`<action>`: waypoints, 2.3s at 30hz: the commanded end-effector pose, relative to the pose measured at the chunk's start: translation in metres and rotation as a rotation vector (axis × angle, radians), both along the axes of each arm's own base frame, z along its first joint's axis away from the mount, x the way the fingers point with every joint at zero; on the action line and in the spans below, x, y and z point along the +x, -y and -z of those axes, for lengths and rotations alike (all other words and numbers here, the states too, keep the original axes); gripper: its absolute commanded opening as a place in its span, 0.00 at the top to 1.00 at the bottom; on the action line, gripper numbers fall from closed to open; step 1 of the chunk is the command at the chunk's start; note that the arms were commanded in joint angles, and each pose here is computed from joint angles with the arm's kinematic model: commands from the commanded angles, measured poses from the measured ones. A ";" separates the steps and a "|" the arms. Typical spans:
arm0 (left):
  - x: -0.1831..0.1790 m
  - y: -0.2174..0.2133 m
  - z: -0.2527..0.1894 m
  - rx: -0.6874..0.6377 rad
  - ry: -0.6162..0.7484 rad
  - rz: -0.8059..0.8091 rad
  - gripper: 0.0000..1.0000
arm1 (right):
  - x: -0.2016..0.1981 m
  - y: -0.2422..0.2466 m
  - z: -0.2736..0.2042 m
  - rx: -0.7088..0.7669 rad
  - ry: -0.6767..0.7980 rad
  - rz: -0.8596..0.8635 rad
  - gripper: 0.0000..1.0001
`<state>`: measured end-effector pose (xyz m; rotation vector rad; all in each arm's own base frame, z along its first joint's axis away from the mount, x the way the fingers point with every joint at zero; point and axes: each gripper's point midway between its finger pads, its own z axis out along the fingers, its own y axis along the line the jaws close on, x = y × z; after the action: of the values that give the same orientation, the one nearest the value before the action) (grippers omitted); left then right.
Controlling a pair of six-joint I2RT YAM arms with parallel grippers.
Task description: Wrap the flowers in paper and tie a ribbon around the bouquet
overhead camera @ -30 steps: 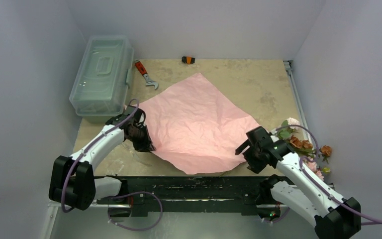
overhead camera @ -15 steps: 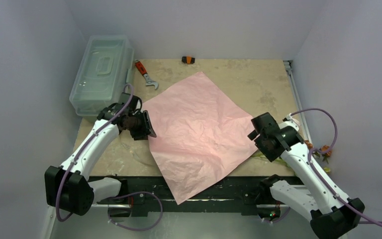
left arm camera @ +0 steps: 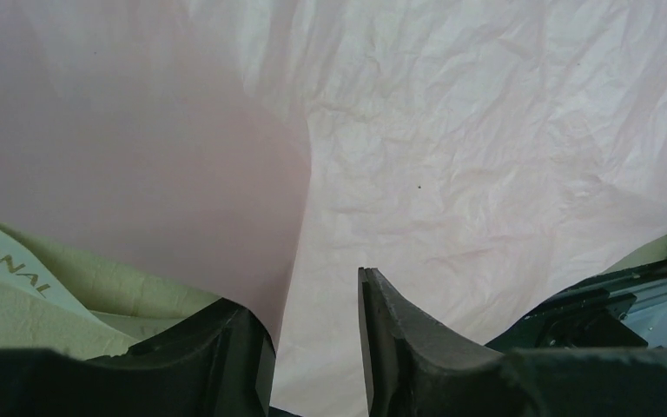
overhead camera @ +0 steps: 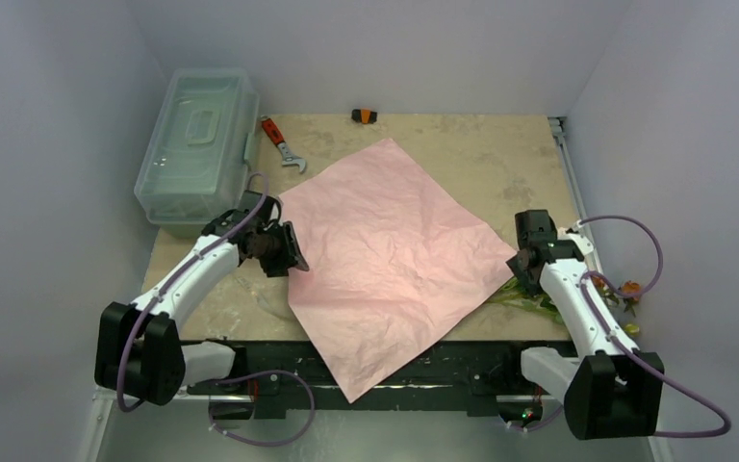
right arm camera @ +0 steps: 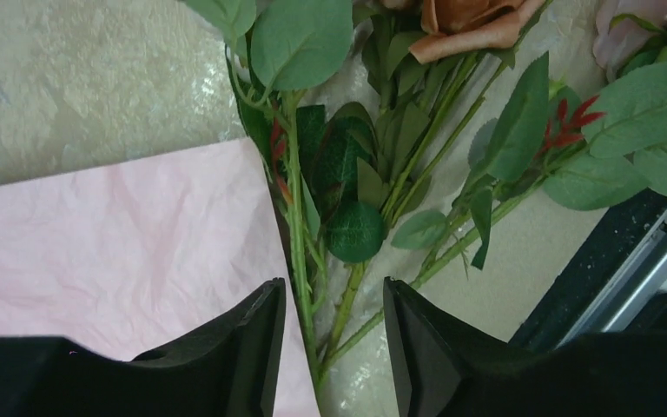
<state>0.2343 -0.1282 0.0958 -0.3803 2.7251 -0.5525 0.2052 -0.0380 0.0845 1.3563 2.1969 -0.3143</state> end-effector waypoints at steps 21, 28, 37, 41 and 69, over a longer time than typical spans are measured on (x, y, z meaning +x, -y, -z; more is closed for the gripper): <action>-0.014 0.007 0.001 -0.021 -0.068 0.025 0.78 | 0.045 0.017 0.055 0.050 0.022 -0.046 0.85; -0.010 0.009 0.006 -0.028 -0.073 0.028 1.00 | 0.055 0.030 0.008 -0.035 0.043 -0.071 1.00; -0.009 0.013 0.013 -0.040 -0.088 0.045 1.00 | 0.035 0.051 -0.067 -0.171 0.080 -0.047 1.00; -0.008 0.014 0.015 -0.043 -0.092 0.065 1.00 | 0.028 0.057 -0.098 -0.216 0.164 -0.024 1.00; -0.013 0.015 0.032 -0.030 -0.128 0.146 1.00 | 0.246 -0.195 -0.266 0.029 0.795 -1.054 1.00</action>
<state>0.2190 -0.1418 0.0664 -0.2905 2.8901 -0.6203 0.4252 0.1059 0.3065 0.2869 1.9896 0.4163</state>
